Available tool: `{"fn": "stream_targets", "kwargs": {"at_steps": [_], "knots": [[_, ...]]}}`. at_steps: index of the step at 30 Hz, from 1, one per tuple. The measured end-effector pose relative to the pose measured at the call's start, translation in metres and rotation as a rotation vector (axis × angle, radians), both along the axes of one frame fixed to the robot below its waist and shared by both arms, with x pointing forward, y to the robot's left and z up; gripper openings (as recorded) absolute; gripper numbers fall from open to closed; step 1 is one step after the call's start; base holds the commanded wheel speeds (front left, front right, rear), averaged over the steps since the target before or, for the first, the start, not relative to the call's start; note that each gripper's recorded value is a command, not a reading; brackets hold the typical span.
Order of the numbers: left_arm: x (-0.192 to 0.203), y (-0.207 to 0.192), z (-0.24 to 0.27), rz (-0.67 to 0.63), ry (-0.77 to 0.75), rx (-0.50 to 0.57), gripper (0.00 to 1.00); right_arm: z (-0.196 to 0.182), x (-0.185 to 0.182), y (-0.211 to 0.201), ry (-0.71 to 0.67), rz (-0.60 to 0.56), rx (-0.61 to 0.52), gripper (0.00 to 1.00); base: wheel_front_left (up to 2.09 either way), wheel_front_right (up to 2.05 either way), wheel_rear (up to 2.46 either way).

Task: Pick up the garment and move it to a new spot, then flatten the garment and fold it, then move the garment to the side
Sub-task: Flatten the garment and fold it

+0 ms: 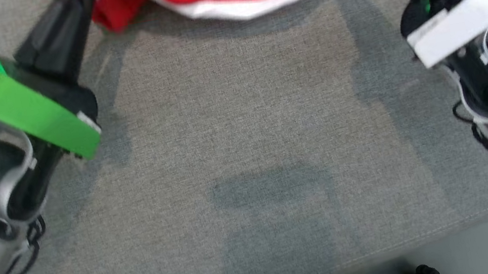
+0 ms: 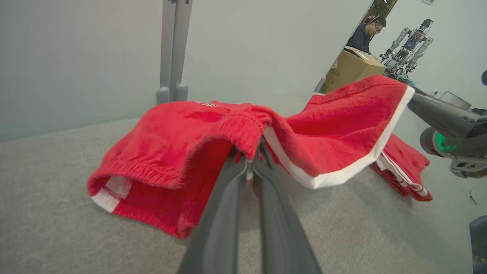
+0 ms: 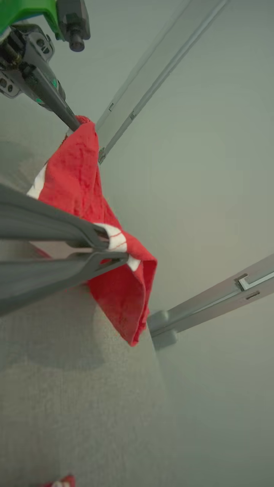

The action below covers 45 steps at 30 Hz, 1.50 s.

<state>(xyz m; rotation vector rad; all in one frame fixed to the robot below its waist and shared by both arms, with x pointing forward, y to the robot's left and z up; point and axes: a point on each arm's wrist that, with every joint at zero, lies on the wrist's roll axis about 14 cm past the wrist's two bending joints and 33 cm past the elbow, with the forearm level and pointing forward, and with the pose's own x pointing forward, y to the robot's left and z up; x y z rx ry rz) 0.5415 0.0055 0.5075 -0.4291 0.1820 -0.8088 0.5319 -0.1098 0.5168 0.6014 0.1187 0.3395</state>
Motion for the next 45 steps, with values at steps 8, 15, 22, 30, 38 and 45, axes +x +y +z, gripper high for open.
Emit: {"fn": "stream_targets", "kwargs": {"at_steps": [8, 15, 22, 30, 38, 45], "knots": [[-0.044, 0.037, -0.099, 0.097, 0.186, 0.051, 0.00, -0.094, -0.052, 0.004, 0.209, 0.006, -0.046, 0.00, 0.00, 0.00, 0.00], [-0.086, 0.037, -0.104, 0.070, 0.265, 0.051, 0.00, -0.095, -0.083, -0.005, 0.192, 0.078, -0.186, 0.00, 0.00, 0.00, 0.00], [-0.133, 0.036, -0.104, 0.094, 0.379, 0.000, 0.00, -0.098, -0.123, -0.034, 0.249, 0.099, -0.322, 0.00, 0.00, 0.00, 0.00], [-0.177, 0.059, -0.101, 0.127, 0.422, 0.032, 0.00, -0.113, -0.199, -0.033, 0.441, 0.183, -0.327, 0.00, 0.00, 0.00, 0.00], [-0.264, 0.044, -0.097, -0.006, 0.608, -0.019, 0.00, -0.096, -0.242, -0.046, 0.521, 0.204, -0.308, 0.00, 0.00, 0.00, 0.00], [-0.245, 0.048, -0.074, -0.013, 0.595, -0.090, 0.00, -0.067, -0.222, -0.041, 0.440, 0.221, -0.280, 0.00, 0.00, 0.00, 0.00]]}}
